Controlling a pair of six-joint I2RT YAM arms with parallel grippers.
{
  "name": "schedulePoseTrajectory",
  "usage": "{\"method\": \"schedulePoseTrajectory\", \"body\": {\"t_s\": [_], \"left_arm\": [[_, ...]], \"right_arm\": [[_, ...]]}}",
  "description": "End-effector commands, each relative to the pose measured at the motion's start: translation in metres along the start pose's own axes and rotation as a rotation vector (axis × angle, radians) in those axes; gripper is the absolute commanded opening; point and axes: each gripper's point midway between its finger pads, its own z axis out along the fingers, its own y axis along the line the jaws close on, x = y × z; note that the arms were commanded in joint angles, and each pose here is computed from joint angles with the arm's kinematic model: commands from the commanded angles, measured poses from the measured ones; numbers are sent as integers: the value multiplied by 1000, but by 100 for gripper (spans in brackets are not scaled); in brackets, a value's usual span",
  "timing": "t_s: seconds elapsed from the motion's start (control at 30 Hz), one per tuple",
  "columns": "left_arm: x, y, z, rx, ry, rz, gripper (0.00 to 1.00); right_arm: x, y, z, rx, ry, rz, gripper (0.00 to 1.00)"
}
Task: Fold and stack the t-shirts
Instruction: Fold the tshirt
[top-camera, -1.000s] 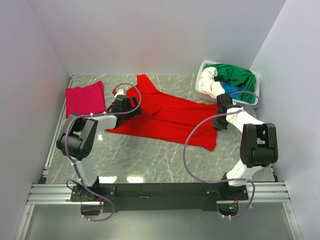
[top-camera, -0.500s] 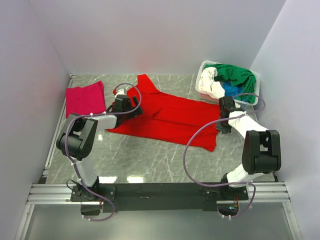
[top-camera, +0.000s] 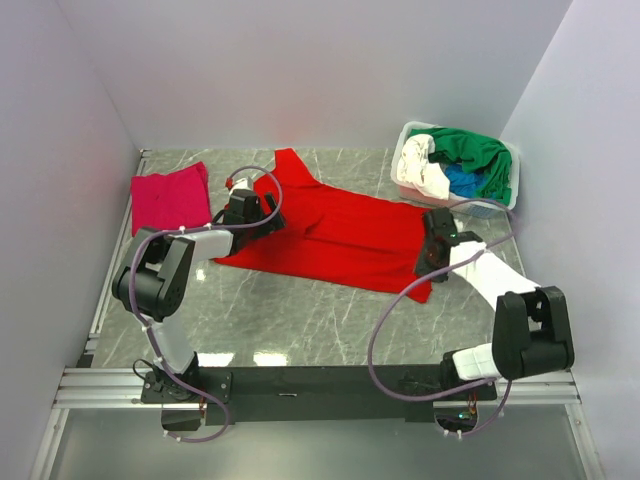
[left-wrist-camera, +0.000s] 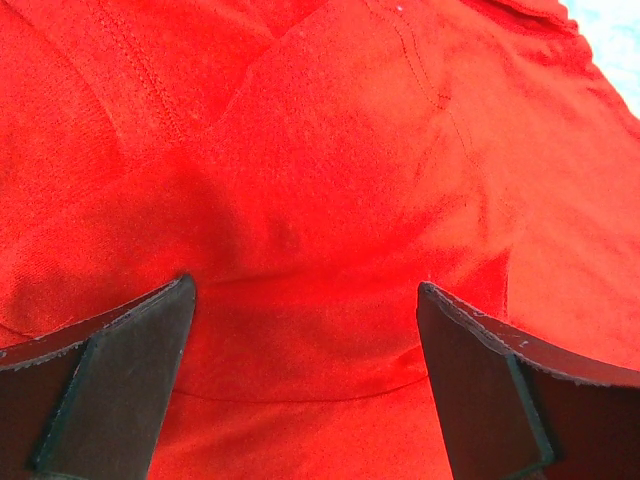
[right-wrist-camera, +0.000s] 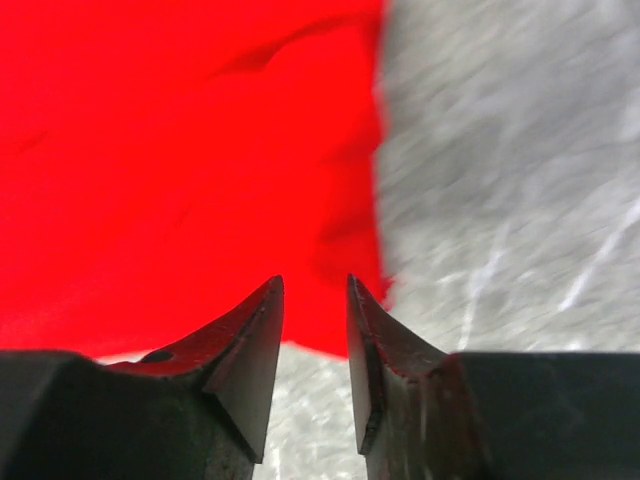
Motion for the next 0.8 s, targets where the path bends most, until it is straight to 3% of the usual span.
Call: {"method": "schedulePoseTrajectory", "body": {"t_s": [0.0,0.77], "left_arm": [[-3,3,-11,-14,10,9,99],[-21,-10,-24,11,-15,22,99]], "right_arm": [[22,3,-10,17,17,0,40],[55,-10,-1,120,108,-21,51]]}}
